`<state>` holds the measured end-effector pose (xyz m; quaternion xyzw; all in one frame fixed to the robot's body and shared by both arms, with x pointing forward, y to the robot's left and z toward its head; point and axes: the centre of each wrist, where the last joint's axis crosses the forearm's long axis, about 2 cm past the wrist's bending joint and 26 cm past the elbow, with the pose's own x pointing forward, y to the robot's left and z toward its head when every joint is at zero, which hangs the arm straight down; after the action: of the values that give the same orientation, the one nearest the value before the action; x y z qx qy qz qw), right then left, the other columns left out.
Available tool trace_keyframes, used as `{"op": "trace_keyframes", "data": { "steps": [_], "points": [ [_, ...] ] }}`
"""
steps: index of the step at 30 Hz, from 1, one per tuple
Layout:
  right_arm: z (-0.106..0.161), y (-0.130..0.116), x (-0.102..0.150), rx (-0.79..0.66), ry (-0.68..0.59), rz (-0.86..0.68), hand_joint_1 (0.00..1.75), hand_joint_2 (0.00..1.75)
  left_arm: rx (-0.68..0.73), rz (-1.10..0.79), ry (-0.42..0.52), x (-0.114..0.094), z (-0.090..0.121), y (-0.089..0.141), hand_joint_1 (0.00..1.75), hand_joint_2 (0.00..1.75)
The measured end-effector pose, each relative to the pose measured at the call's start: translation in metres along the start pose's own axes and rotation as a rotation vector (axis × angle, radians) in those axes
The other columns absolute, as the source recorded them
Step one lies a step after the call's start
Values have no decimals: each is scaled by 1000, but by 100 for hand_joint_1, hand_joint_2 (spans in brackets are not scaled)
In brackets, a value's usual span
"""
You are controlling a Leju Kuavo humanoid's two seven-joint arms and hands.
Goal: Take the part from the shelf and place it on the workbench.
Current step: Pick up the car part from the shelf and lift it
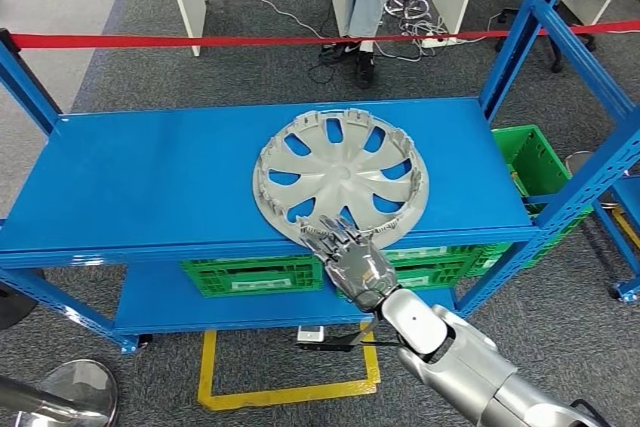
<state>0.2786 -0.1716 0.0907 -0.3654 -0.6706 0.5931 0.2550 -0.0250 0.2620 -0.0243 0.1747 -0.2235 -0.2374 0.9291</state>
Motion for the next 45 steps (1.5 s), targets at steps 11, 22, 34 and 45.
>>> {"op": "trace_keyframes", "data": {
  "steps": [11, 22, 34, 45],
  "points": [
    [-5, 2, 1, 54, 30, 9, 0, 175, -10, 32, -4, 1, 6, 4, 0, 0],
    [-32, -20, -7, -18, 92, 19, 0, 175, -32, 2, 16, 3, 7, 8, 0, 0],
    [-45, -75, -7, -417, 52, -51, 0, 175, -49, -39, 16, 2, 12, 8, 0, 0],
    [-43, -89, -4, -476, 54, -73, 0, 175, -54, -46, 11, 2, 12, 8, 0, 0]
  ]
}}
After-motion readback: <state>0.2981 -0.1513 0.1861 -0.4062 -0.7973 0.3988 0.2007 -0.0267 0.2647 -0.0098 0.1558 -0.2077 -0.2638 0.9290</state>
